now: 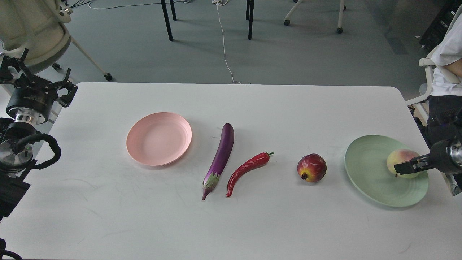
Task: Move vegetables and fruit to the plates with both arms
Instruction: 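Carry the peach onto the green plate and release it, then move the right gripper to the red fruit and grasp it, then place the red fruit on the green plate beside the peach, release, then reach the left gripper to the purple eggplant and grasp it, then lift the eggplant onto the pink plate and release it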
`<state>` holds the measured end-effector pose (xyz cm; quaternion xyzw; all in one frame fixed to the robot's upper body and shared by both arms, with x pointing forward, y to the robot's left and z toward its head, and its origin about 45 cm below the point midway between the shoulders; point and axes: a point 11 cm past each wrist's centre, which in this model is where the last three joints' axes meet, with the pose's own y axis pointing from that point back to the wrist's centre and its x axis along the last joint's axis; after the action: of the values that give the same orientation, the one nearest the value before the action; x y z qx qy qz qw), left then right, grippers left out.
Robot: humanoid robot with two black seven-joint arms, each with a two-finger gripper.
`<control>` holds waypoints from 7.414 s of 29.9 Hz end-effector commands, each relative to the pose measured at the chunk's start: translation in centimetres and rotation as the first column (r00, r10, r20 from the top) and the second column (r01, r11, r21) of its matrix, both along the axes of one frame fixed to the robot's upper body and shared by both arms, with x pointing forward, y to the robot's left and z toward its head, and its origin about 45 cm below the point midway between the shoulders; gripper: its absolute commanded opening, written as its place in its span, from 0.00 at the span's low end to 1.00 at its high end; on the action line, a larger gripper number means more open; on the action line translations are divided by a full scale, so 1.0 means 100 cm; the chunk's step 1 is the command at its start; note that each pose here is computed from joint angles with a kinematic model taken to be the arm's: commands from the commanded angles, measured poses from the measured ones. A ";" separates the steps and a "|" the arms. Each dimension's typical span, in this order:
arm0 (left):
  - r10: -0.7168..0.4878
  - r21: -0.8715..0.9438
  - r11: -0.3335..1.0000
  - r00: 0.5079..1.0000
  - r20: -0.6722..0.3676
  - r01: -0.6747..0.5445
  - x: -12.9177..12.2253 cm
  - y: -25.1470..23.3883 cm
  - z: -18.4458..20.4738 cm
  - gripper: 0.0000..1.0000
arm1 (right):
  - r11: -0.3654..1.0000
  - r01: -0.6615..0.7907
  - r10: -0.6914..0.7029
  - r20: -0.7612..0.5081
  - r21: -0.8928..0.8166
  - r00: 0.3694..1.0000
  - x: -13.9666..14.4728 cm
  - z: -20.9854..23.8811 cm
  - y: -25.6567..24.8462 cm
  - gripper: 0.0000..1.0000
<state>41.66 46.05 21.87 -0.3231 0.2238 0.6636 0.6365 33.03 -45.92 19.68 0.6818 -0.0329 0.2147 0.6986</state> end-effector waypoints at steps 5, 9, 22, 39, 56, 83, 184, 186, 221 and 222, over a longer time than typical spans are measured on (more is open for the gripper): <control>0.003 0.000 1.000 1.000 0.000 -0.003 0.000 0.001 0.000 0.98 | 0.999 0.000 0.001 -0.017 0.049 1.000 -0.012 0.001 0.007 0.96; 0.005 0.003 1.000 1.000 0.002 -0.005 0.000 0.003 0.001 0.99 | 0.997 0.007 -0.009 0.024 0.075 1.000 -0.008 0.022 0.008 0.97; 0.002 0.005 1.000 1.000 0.003 -0.002 0.000 0.002 0.002 0.98 | 0.953 -0.285 0.273 0.122 0.101 0.954 0.059 0.095 0.134 0.98; 0.003 0.002 1.000 1.000 0.000 -0.003 -0.001 0.001 0.000 0.99 | 0.879 -0.463 0.470 -0.042 0.116 0.882 0.045 0.016 0.216 0.97; 0.018 0.003 1.000 1.000 -0.003 -0.018 -0.002 0.007 -0.001 0.98 | 0.877 -0.465 0.477 -0.093 0.121 0.874 0.038 -0.015 0.222 0.89; 0.019 0.006 1.000 1.000 0.000 -0.019 -0.002 0.008 0.001 0.98 | 0.967 -0.254 0.254 0.018 0.016 0.967 0.030 0.038 0.080 0.55; -0.453 0.418 -0.889 0.497 -0.740 -0.188 -0.045 -0.348 -0.063 0.87 | -0.688 0.060 -0.698 -0.682 0.723 0.219 0.002 0.004 -0.076 0.99; -0.448 0.410 -0.892 0.486 -0.750 -0.189 -0.048 -0.347 -0.068 0.84 | -0.685 0.066 -0.700 -0.680 0.726 0.219 0.001 0.004 -0.076 0.99; -0.443 0.420 -0.892 0.498 -0.745 -0.165 -0.039 -0.343 -0.058 0.14 | -0.683 0.025 -0.707 -0.670 0.730 0.225 0.004 0.016 -0.084 0.99; -0.449 0.431 -0.888 0.505 -0.737 -0.160 -0.035 -0.341 -0.050 0.14 | -0.683 0.022 -0.708 -0.669 0.730 0.226 0.004 0.017 -0.085 0.99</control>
<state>37.30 11.86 15.02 0.4871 -0.4933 -0.0754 0.7168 33.38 -54.34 21.16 0.6470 -0.7224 -0.1951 -0.1463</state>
